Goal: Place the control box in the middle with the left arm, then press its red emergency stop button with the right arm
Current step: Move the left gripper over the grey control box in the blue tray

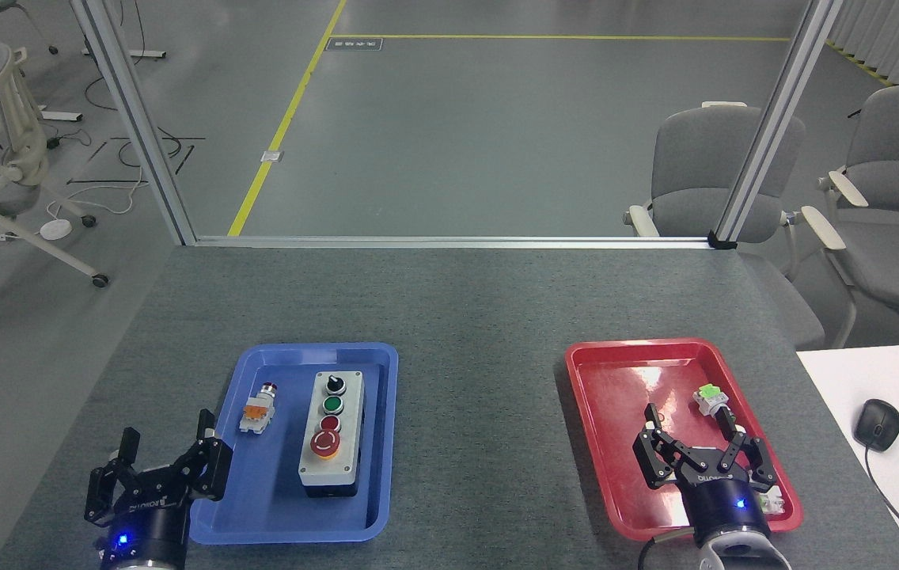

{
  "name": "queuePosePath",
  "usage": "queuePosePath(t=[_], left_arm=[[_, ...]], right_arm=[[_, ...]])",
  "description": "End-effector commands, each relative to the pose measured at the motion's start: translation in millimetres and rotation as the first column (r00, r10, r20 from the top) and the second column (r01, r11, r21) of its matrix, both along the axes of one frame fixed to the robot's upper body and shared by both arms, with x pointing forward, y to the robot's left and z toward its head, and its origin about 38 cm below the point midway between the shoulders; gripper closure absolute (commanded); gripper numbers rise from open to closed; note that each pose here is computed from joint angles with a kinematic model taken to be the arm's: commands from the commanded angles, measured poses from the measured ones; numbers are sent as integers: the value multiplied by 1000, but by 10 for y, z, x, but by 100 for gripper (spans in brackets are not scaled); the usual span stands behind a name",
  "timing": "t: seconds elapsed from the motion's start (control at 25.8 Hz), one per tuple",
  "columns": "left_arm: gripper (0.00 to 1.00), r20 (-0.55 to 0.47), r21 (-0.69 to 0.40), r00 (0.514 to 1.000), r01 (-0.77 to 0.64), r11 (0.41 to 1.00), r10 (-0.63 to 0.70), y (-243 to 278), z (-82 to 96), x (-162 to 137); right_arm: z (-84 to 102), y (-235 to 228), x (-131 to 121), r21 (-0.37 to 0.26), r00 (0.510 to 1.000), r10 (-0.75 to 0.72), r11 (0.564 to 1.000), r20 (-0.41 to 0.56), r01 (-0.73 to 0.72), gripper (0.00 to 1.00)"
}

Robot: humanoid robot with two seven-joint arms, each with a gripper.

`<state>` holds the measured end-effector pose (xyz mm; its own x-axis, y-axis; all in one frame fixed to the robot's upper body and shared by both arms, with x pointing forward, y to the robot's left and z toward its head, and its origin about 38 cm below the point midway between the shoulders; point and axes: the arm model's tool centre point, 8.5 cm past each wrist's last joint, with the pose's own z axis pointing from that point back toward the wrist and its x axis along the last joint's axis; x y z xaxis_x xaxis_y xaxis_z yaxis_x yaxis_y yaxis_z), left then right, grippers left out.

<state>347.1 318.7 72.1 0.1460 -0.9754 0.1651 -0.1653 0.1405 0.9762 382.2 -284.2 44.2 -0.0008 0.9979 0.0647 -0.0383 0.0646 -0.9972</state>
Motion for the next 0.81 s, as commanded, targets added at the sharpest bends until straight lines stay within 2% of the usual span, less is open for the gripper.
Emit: queuePosePath(t=[0.0,0.19,0.31,0.58,0.77], left_arm=[[1,-22,-16,999,30,999,-30,-269,-112,-112],[1,-61,104,997,60,993,-54,-800,-218,-132],[1,-88,103,994,80,991,-71,-1051,-305,-176],[1,-181,111,979,116,987,-94,-1361,-671,-231],[1,-203,128,974,125,984,-97,-1388,-758,54]], right_arm=[[-53,14,-10,0,1000,8,1000,-13,-8,1],[-51,112,9,3,1000,29,1000,-12,-29,1],[-53,99,17,1,999,30,1000,-14,-30,1],[-65,147,17,9,999,42,999,-18,-42,1],[-68,197,22,22,998,65,998,-19,-65,1]])
